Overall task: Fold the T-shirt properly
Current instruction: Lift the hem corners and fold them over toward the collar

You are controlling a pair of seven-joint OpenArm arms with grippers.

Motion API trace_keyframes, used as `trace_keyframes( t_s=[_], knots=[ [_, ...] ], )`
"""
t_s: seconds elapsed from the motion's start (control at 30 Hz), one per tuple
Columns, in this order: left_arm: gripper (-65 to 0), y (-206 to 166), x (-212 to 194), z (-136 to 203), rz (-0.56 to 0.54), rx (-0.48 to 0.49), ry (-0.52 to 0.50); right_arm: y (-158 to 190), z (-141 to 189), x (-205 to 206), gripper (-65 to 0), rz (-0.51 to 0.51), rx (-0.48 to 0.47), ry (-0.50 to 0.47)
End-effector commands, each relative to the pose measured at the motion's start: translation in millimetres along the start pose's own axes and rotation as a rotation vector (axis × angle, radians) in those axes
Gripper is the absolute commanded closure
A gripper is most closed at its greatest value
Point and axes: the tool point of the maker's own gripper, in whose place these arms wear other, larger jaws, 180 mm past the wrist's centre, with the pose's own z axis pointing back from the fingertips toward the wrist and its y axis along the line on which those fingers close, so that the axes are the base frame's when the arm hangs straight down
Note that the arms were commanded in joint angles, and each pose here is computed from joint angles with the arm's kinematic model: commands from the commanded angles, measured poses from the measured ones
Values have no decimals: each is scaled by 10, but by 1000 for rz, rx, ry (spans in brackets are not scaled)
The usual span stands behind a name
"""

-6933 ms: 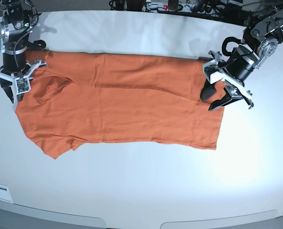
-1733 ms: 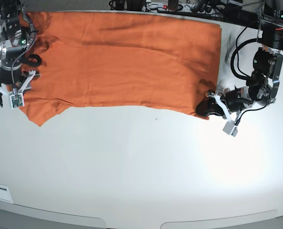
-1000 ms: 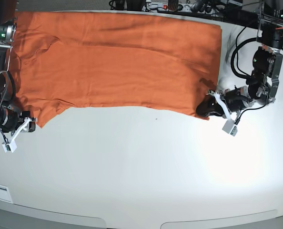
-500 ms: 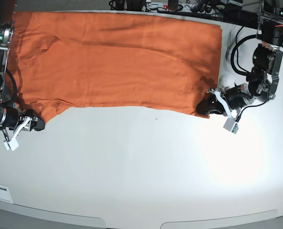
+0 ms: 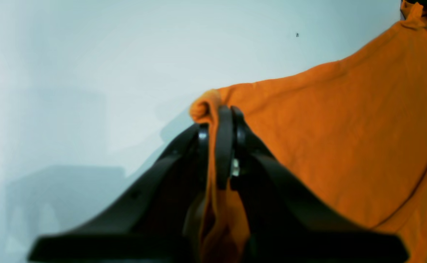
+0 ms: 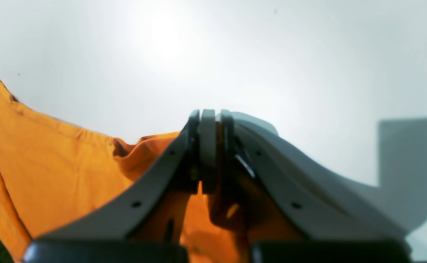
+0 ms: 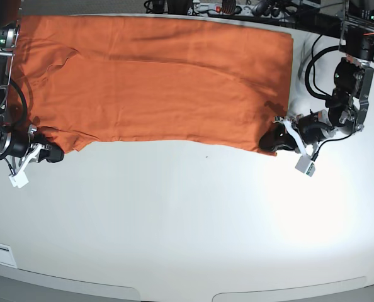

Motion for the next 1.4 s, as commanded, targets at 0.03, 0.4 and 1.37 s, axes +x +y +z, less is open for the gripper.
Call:
trace_keyframes(
  t_s=[0.03,0.4,1.37],
  knots=[
    [0,78,-34,50,-28,33,54,-42,86,201,0,22,-21,-58],
    [0,138,374,69,-104,65,-17,-130,181,659,0,141,-125,-123],
    [0,27,2032,5,-373,149,-354,45,571,1884,0,340,-228,-419]
  ],
)
